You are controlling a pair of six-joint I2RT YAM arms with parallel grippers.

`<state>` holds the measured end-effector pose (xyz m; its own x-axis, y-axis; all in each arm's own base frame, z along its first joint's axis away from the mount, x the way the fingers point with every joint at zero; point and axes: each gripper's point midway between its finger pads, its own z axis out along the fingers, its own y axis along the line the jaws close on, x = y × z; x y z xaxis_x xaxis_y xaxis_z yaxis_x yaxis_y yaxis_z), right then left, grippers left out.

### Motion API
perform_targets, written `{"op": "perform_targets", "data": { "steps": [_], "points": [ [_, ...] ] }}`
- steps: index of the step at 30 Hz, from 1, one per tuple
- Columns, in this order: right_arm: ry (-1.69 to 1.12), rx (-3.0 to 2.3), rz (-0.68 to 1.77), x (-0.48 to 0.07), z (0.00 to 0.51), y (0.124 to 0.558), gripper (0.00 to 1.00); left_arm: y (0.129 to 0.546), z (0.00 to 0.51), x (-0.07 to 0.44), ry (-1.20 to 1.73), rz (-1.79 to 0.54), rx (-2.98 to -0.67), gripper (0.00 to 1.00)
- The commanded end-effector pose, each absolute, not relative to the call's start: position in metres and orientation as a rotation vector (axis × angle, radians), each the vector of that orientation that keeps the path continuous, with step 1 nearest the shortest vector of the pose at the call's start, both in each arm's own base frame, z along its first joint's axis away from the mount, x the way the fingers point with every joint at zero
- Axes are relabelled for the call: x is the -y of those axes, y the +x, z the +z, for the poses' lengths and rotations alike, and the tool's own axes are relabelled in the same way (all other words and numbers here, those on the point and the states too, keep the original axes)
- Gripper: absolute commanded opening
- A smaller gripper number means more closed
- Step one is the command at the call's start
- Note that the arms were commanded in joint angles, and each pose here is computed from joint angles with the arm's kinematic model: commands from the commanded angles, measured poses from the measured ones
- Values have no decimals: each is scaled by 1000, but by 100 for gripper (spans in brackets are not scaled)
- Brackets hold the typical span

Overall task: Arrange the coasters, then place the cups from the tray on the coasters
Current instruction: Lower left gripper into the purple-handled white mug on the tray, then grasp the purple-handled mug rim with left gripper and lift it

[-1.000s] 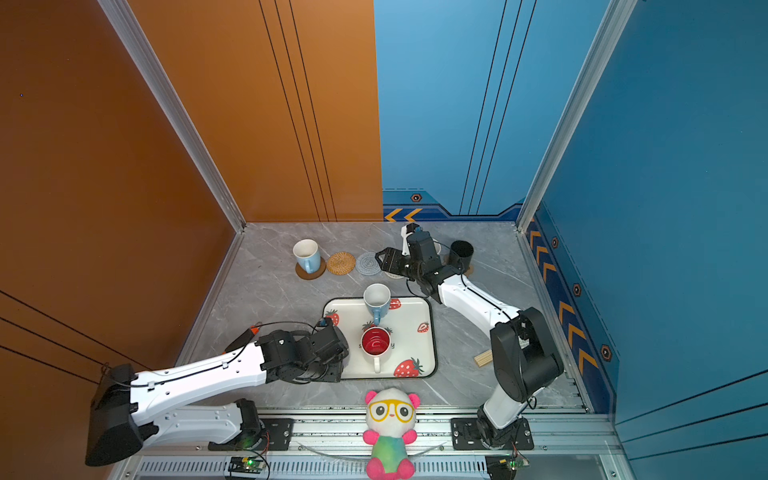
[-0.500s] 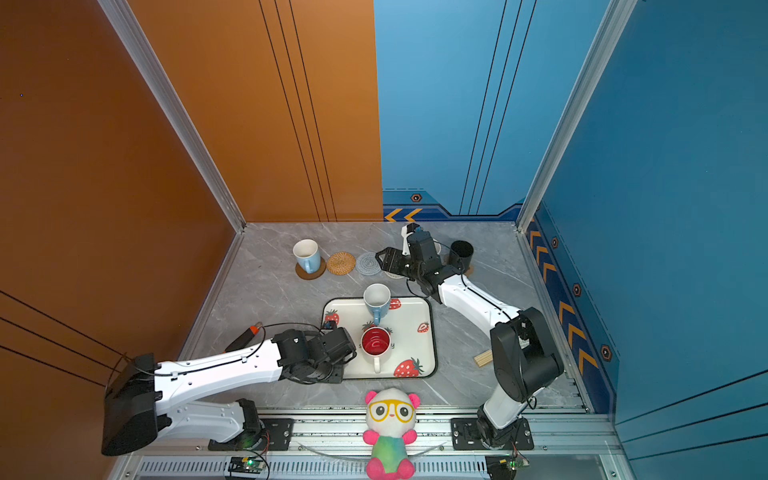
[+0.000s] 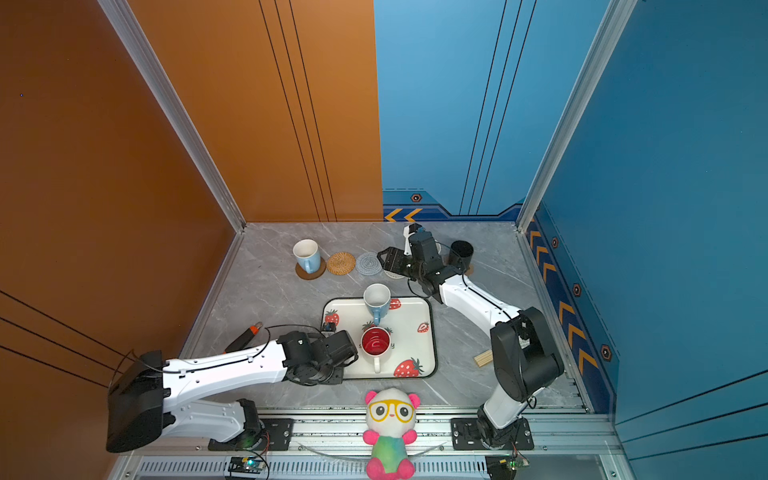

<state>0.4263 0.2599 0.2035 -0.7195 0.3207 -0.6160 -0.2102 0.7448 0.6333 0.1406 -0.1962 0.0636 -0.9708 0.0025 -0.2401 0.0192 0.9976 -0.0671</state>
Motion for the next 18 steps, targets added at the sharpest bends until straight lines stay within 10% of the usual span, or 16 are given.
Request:
{"op": "perform_targets", "data": {
  "steps": [1, 18],
  "points": [
    [78, -2156, 941, -259, 215, 425, 67, 140, 58, 186, 3, -30, -2876, 24],
    [66, -2148, 958, -261, 219, 423, 67, 145, 52, 192, 10, -39, -2847, 22]
  ]
}}
